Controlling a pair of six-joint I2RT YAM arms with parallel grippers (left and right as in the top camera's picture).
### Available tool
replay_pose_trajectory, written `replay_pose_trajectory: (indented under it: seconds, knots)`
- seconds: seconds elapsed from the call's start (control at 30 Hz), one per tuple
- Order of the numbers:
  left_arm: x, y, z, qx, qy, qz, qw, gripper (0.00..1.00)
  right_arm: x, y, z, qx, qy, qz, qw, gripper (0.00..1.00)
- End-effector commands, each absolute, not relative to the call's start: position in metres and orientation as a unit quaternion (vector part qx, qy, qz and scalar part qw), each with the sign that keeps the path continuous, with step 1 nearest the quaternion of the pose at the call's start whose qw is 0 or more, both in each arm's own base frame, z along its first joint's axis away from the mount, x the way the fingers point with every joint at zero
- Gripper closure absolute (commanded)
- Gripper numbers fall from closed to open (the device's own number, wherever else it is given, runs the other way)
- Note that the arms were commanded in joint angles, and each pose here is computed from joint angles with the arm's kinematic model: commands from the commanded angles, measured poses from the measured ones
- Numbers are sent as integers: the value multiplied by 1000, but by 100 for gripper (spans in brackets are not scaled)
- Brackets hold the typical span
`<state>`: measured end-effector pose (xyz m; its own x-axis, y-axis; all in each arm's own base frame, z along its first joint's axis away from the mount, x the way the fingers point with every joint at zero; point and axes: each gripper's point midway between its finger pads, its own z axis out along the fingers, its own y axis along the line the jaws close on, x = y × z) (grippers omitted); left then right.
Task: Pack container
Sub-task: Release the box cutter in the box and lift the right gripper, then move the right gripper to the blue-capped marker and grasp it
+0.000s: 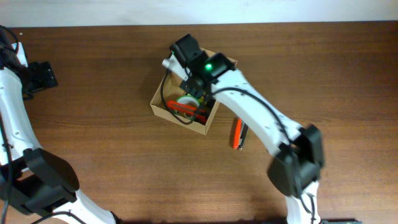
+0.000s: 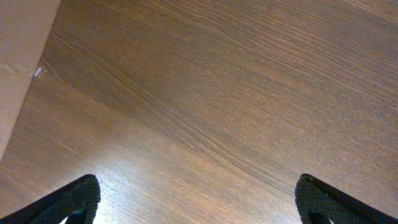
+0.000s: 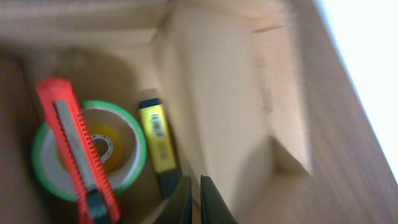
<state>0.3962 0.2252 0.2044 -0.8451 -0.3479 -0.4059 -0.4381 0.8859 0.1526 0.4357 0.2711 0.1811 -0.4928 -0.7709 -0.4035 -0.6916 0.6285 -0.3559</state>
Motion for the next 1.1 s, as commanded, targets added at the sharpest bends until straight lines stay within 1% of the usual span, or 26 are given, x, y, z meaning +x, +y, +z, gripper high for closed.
replay_pose_trajectory:
  seconds: [0.0, 0.17, 0.3, 0.37, 0.4, 0.47, 0.57, 0.67, 0.77, 0.8, 0.97, 1.07]
  knots:
    - [395, 223, 204, -196, 955, 117, 186, 0, 435, 229, 258, -269, 898, -60, 343, 95]
    - [395, 223, 204, -196, 955, 117, 186, 0, 428, 135, 282, -130, 935, -70, 323, 97]
    - [395, 223, 204, -196, 955, 117, 186, 0, 420, 56, 280, -31, 945, -90, 312, 96]
    - [395, 223, 204, -196, 955, 117, 186, 0, 409, 25, 266, 22, 947, -95, 305, 96]
    - [395, 223, 204, -196, 955, 117, 186, 0, 402, 14, 256, 33, 949, -96, 299, 97]
    - [395, 223, 204, -196, 955, 117, 186, 0, 385, -4, 230, 66, 953, -91, 283, 96]
    - [395, 223, 204, -196, 955, 117, 186, 0, 349, -30, 180, 133, 958, -85, 241, 96]
    - [395, 223, 204, -196, 955, 117, 186, 0, 319, -37, 143, 178, 961, -50, 204, 96]
    - [395, 223, 204, -196, 955, 117, 186, 0, 294, -40, 119, 225, 958, -37, 176, 96]
    - [395, 223, 204, -196, 955, 117, 186, 0, 290, -39, 115, 229, 958, -33, 171, 97]
    - [395, 223, 204, -196, 955, 117, 186, 0, 281, -2, 88, 218, 964, 67, 140, 96]
    - [395, 223, 204, -196, 955, 117, 186, 0, 273, 4, 75, 193, 970, 77, 125, 96]
